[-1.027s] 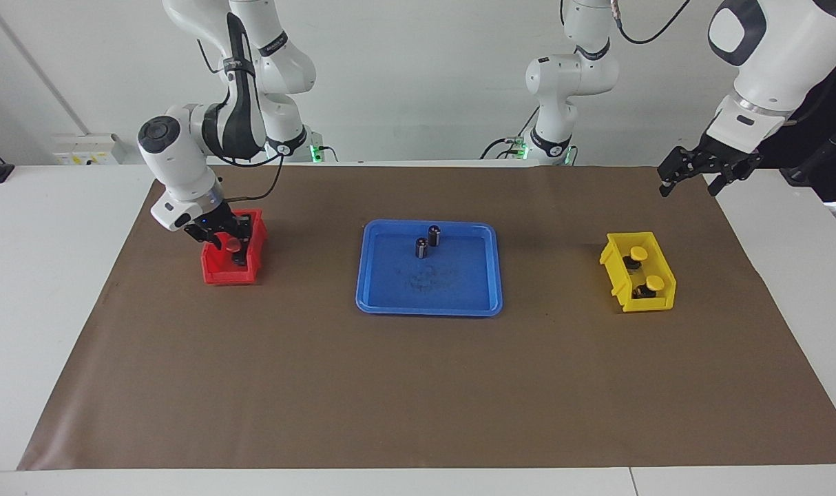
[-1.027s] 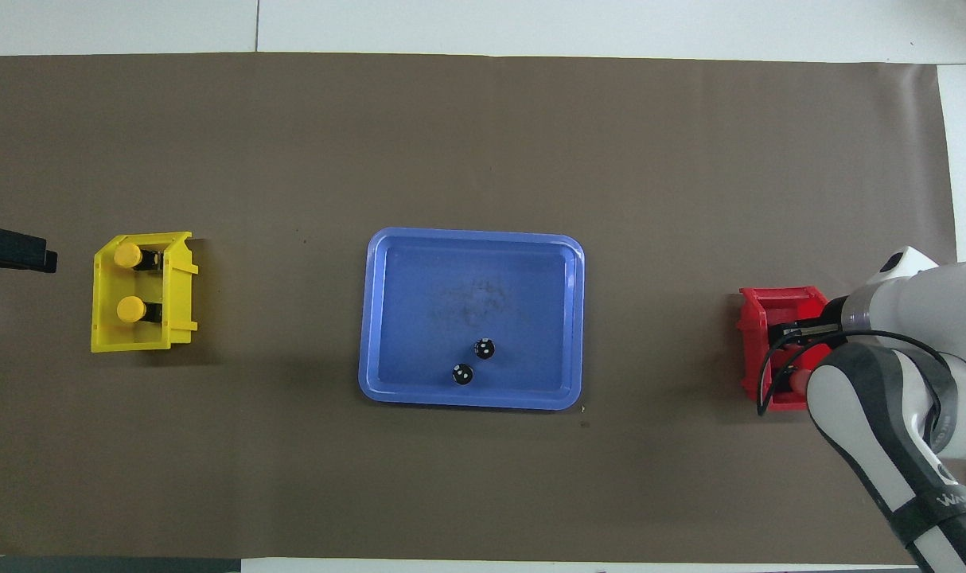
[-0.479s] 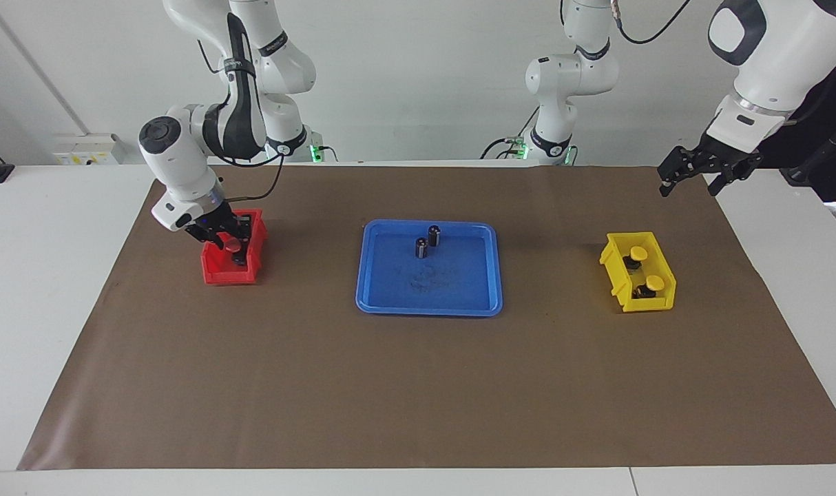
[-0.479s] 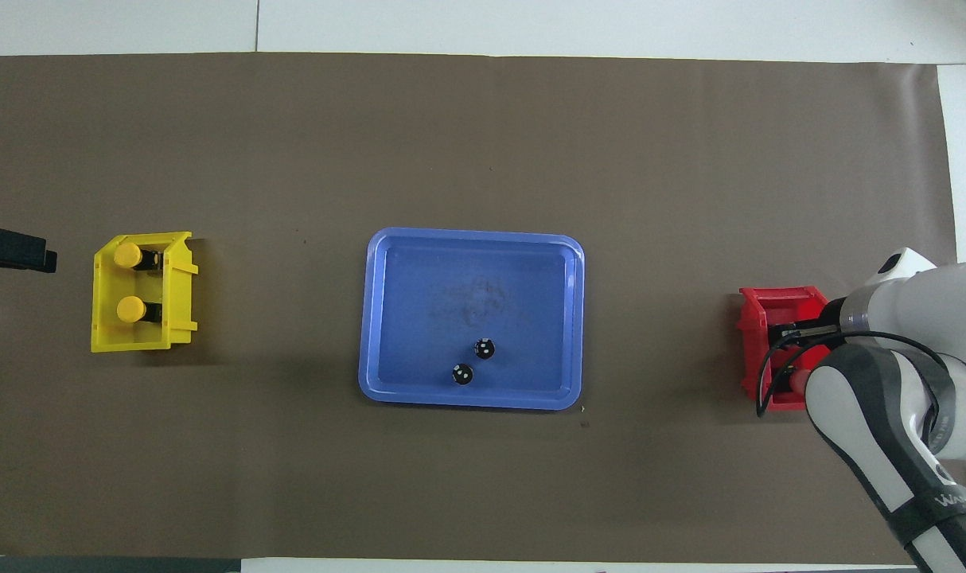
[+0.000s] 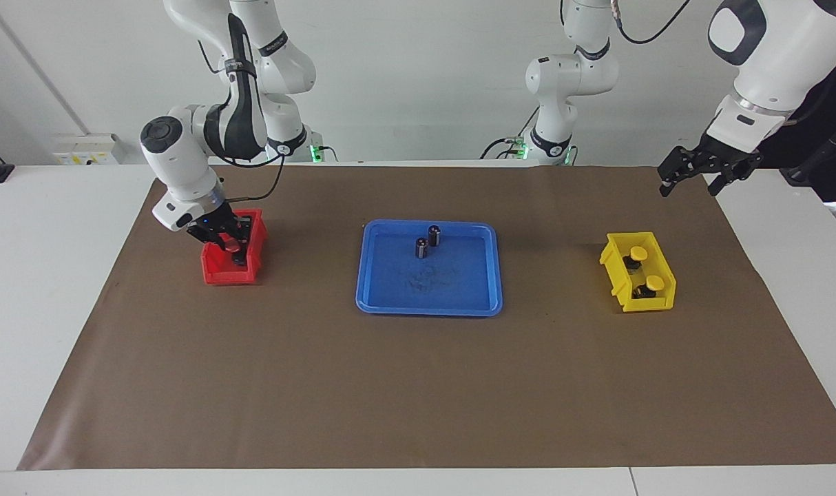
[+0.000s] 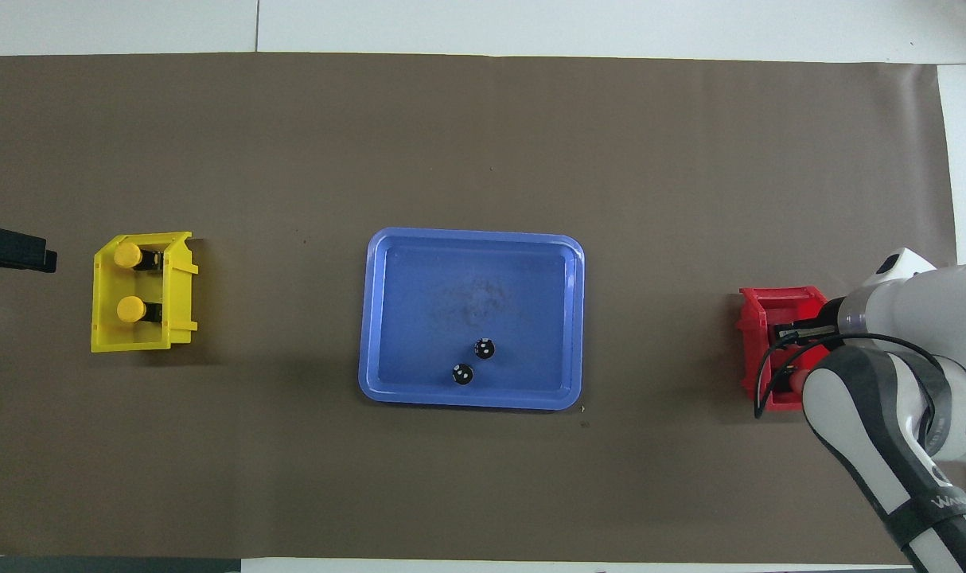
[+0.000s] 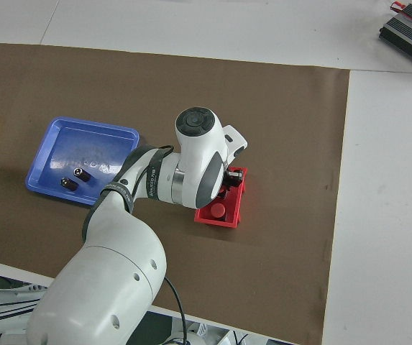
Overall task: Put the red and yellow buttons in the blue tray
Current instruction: 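Grasp a red button in the holder with the right gripper, then drop the red button in the tray while the left gripper grabs yellow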
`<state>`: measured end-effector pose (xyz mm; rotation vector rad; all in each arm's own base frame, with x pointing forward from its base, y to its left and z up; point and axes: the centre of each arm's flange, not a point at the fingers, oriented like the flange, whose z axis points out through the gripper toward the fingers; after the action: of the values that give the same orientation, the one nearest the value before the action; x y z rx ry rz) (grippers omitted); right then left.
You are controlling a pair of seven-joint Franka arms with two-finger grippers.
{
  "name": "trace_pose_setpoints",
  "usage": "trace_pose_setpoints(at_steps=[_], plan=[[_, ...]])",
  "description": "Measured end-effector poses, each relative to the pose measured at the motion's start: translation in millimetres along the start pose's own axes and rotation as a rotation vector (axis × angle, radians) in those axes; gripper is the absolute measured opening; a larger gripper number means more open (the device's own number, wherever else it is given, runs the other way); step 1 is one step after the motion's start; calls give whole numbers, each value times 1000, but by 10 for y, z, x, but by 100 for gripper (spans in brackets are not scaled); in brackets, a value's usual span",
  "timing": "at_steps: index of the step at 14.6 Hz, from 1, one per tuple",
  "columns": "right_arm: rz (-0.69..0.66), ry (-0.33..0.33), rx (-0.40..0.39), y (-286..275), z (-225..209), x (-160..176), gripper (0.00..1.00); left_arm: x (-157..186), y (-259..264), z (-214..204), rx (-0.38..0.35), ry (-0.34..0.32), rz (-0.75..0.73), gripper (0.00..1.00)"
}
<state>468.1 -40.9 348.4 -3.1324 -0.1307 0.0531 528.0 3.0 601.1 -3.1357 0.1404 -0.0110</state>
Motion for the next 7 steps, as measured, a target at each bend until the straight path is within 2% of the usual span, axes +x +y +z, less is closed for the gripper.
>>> trace_pose_setpoints(at_steps=[4,7], plan=[[-15,-21,2,-55,-198,97,41,45,-11,49,3,35,-1,100],[-34,-58,9,-26,-715,273,41,125,-57,515,7,67,-7,100]])
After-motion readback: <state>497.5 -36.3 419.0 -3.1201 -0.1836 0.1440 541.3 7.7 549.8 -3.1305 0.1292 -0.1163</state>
